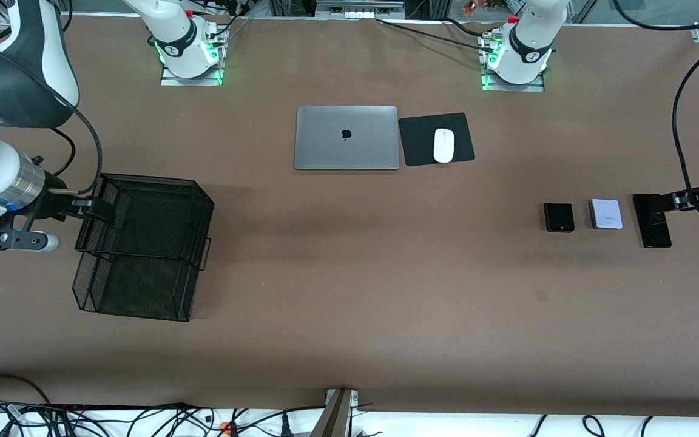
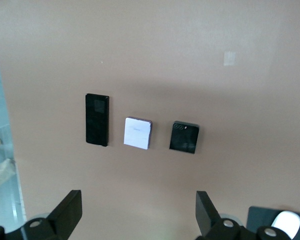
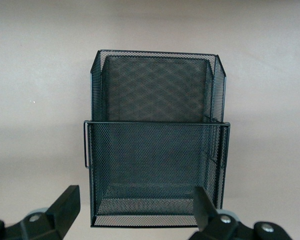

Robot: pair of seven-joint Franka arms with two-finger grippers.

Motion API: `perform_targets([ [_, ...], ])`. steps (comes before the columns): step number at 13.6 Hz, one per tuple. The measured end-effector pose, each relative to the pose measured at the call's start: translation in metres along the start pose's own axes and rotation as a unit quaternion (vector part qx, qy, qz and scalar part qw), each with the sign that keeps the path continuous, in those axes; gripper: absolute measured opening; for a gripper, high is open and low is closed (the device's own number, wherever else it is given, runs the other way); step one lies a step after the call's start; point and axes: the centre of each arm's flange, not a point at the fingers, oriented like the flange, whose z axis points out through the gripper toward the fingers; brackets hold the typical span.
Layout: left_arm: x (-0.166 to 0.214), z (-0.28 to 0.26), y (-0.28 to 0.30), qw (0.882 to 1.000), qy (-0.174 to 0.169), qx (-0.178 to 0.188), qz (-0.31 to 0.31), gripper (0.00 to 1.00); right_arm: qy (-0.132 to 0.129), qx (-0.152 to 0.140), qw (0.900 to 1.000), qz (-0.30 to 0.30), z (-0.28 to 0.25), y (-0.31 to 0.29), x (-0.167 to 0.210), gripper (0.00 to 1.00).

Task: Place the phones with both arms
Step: 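Move the left gripper toward the small black flip phone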

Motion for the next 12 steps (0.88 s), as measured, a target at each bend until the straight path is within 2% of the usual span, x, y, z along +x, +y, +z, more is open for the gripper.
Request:
perform_targets([
  [1, -0.004, -0.004, -0.002, 1.000, -0.005, -0.005, 0.008, 1.00, 0.000, 0.000, 1.000, 0.000, 0.000, 0.000, 0.000, 1.00],
  [3, -0.016, -0.012, -0.018, 0.999, -0.022, -0.042, 0.013, 1.00, 0.000, 0.000, 1.000, 0.000, 0.000, 0.000, 0.000, 1.00],
  [6, -0.031, -0.029, -0.019, 0.996, -0.010, -0.086, 0.005, 1.00, 0.000, 0.000, 1.000, 0.000, 0.000, 0.000, 0.000, 1.00],
  [12, -0.064, -0.025, 0.039, 0.996, 0.002, -0.082, 0.034, 1.00, 0.000, 0.000, 1.000, 0.000, 0.000, 0.000, 0.000, 1.00],
])
